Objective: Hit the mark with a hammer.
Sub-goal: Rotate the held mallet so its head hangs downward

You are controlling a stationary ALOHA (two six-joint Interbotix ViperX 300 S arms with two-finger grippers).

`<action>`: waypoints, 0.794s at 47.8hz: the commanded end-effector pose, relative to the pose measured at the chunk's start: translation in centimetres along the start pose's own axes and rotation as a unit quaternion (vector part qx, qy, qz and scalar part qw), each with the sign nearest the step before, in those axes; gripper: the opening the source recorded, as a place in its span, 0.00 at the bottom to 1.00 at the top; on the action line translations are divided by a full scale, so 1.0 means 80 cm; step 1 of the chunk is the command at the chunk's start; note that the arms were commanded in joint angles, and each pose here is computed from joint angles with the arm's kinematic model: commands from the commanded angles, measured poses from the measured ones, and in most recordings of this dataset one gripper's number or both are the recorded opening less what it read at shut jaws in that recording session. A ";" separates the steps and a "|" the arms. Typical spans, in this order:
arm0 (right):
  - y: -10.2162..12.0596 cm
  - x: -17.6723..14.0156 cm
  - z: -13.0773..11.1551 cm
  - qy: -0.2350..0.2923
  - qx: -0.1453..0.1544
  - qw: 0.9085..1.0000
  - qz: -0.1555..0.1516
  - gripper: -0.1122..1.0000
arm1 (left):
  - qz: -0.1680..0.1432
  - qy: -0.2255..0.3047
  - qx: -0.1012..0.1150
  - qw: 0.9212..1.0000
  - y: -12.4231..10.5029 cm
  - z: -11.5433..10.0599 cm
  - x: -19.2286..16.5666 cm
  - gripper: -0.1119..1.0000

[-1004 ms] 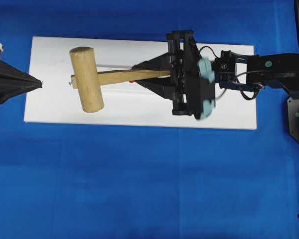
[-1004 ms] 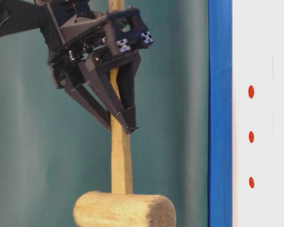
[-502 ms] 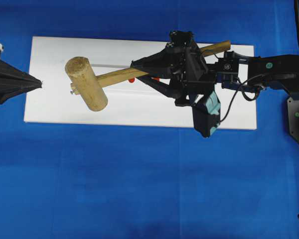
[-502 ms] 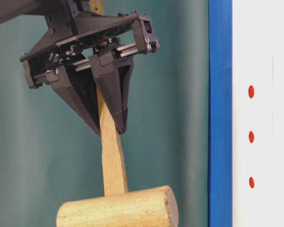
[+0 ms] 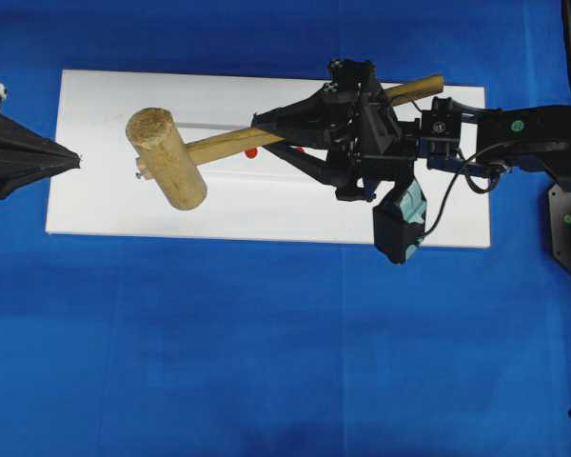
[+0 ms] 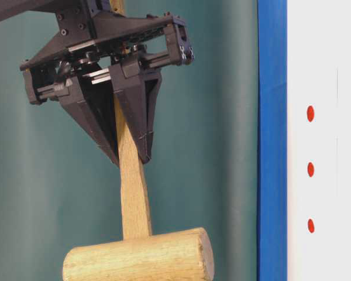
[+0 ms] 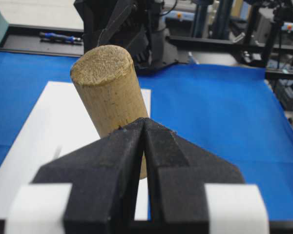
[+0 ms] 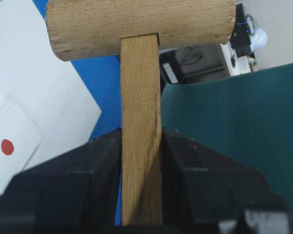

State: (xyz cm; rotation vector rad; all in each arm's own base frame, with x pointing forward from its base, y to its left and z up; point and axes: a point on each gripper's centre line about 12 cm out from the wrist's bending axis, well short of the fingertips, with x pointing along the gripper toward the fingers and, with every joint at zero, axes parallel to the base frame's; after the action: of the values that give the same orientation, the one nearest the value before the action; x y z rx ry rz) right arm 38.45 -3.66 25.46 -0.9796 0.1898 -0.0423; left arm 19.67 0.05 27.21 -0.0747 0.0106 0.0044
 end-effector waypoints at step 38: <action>-0.024 -0.006 0.014 -0.019 0.004 0.999 -0.034 0.19 | 0.042 -0.015 -0.085 0.995 0.026 0.000 0.050 0.94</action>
State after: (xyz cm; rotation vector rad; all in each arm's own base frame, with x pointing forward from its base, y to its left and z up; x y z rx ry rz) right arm 38.46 -3.67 25.54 -0.9803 0.1831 -0.0467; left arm 22.12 1.99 26.20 -0.2416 0.0057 0.0943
